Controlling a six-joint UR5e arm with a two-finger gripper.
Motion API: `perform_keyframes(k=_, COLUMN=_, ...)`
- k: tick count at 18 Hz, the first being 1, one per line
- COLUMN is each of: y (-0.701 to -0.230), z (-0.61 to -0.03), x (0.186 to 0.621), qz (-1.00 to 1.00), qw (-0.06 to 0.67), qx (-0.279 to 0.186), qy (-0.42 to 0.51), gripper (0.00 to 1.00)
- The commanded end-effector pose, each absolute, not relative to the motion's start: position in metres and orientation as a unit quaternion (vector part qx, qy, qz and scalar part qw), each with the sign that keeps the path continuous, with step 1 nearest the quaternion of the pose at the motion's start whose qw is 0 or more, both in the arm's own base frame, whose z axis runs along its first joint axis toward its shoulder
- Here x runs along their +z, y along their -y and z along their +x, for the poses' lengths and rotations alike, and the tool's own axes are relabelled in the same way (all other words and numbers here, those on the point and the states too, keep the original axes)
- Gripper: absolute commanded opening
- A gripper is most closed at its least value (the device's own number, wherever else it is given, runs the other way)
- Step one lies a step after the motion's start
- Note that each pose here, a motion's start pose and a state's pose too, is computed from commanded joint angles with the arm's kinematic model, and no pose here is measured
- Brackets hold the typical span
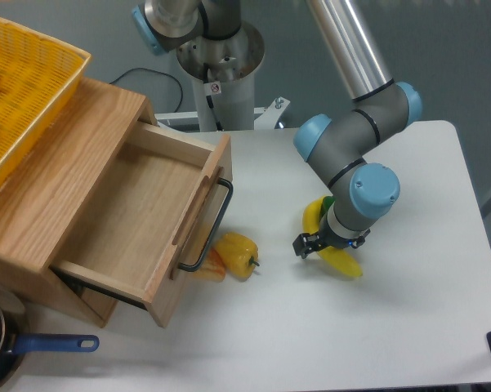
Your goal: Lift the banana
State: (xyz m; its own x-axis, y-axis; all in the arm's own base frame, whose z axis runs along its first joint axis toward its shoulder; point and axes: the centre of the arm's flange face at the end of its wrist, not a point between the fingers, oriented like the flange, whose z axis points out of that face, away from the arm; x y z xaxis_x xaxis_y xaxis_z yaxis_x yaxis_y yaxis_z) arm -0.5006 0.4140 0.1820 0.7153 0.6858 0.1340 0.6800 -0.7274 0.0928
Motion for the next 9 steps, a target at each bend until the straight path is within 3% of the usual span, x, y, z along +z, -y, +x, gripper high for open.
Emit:
perform_keyframes(k=2, y=-0.4144, z=-0.5013, x=0.1841, qz=0.927, qw=0.017, qx=0.079, qy=-0.367, gripper=0.63)
perform_keyframes(k=7, y=-0.4145, z=-0.5019, x=0.1847, qz=0.932, qw=0.016, qx=0.078, qy=-0.353, gripper=0.59)
perform_keyframes(k=9, y=-0.4153, z=-0.5035, x=0.1871, qz=0.932, qw=0.014, qx=0.076, qy=-0.354, gripper=0.49)
